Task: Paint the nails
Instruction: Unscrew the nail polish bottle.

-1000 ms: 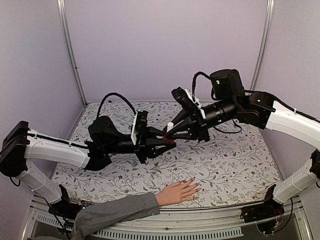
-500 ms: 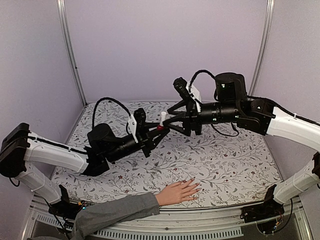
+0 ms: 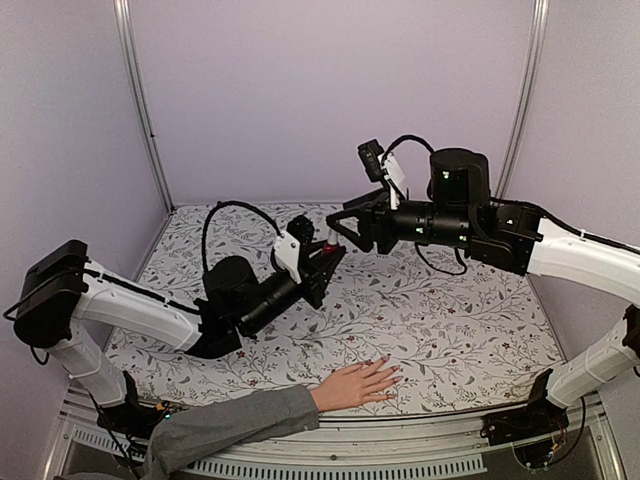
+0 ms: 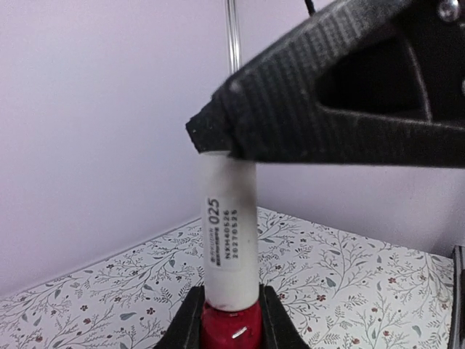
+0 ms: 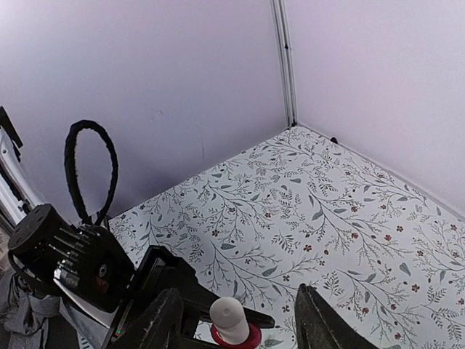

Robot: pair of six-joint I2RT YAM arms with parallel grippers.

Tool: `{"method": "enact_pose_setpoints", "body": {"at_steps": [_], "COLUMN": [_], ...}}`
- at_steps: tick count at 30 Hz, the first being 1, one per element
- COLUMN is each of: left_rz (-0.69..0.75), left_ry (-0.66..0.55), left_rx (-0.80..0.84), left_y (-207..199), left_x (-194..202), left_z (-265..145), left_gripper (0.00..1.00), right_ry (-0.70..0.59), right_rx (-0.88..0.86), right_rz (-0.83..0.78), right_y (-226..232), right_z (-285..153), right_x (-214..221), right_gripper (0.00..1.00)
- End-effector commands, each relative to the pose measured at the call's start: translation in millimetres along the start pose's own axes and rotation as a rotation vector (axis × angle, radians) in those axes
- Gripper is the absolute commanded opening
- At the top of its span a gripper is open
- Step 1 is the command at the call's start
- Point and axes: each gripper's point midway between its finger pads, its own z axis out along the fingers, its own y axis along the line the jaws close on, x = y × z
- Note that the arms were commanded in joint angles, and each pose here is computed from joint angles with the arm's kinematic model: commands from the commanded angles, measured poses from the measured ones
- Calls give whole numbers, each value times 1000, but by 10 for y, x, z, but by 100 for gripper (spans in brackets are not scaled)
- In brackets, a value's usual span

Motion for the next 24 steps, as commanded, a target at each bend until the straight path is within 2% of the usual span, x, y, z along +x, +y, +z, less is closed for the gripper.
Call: {"method": "enact_pose_setpoints", "body": {"at_steps": [1, 9, 21, 24], "left_rz": [-1, 8, 0, 11], "left_ry": [-51, -31, -38, -51], "left_rx": [-54, -92, -39, 30], "left_y": [13, 65, 2, -102], "left_x": [-188, -137, -164, -201], "left_z": [60, 83, 19, -16], "left_gripper": [0, 0, 0, 0], "right_ry": [-43, -24, -16, -8], "right_rx": [49, 33, -45, -90], "right_rz": [76, 123, 83, 61], "right_y": [-103, -94, 43, 123], "right_z": [77, 175, 195, 177], "right_x": [-90, -14, -10, 6], "right_gripper": [53, 47, 8, 4]}}
